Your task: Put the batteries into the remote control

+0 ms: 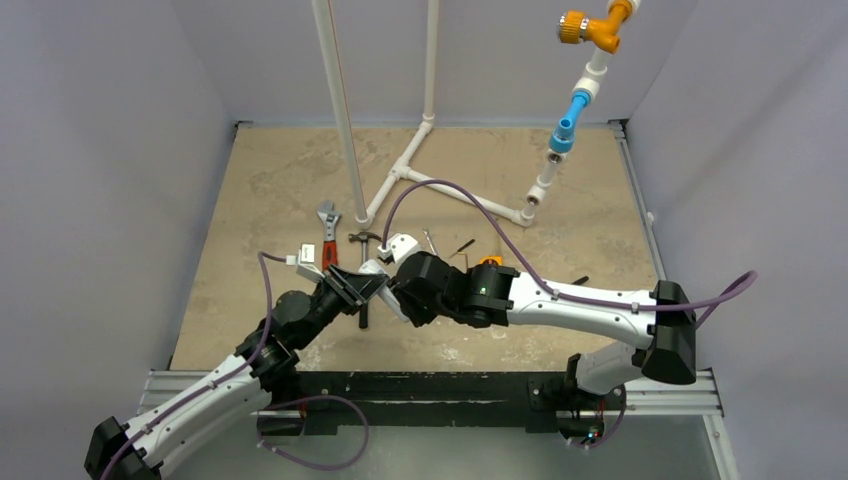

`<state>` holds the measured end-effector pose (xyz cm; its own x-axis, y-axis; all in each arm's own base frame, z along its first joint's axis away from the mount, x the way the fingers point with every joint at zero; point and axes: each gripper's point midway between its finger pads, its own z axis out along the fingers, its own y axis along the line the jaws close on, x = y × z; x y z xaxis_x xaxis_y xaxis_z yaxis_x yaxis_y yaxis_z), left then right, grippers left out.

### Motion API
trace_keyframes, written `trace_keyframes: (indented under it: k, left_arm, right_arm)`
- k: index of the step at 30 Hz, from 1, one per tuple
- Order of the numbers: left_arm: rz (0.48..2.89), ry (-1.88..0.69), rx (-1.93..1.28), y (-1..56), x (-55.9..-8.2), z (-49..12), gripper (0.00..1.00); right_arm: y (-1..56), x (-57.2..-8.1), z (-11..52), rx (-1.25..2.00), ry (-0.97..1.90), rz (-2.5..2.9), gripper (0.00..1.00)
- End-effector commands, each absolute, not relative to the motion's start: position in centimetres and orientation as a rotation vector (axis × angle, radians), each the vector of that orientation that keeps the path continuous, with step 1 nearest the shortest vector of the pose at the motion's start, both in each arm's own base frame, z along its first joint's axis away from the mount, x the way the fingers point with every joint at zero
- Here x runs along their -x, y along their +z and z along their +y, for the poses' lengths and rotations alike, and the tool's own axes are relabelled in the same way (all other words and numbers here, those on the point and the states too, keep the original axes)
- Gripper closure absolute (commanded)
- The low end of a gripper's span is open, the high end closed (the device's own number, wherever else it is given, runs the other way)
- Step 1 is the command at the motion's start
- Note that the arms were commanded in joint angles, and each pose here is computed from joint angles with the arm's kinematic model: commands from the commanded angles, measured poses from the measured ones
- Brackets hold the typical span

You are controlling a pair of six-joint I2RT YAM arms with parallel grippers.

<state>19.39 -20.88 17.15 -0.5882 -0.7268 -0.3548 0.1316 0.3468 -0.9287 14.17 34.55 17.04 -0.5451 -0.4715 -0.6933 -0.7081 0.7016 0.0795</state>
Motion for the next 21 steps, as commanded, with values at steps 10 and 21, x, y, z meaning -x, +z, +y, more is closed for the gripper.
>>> trace_keyframes:
  k: [10,21]
  left_arm:
    - [1.718,-1.390,0.548,19.23,-19.69,-20.60,1.00]
    - [1.710,-1.411,0.529,19.87,-19.56,-20.89,1.00]
  right_arm:
    - [18.24,-14.39,34.83,0.886,0.441,2.246,0.84]
    - [18.63,-14.85,35.49,0.875,0.442,2.224,0.83]
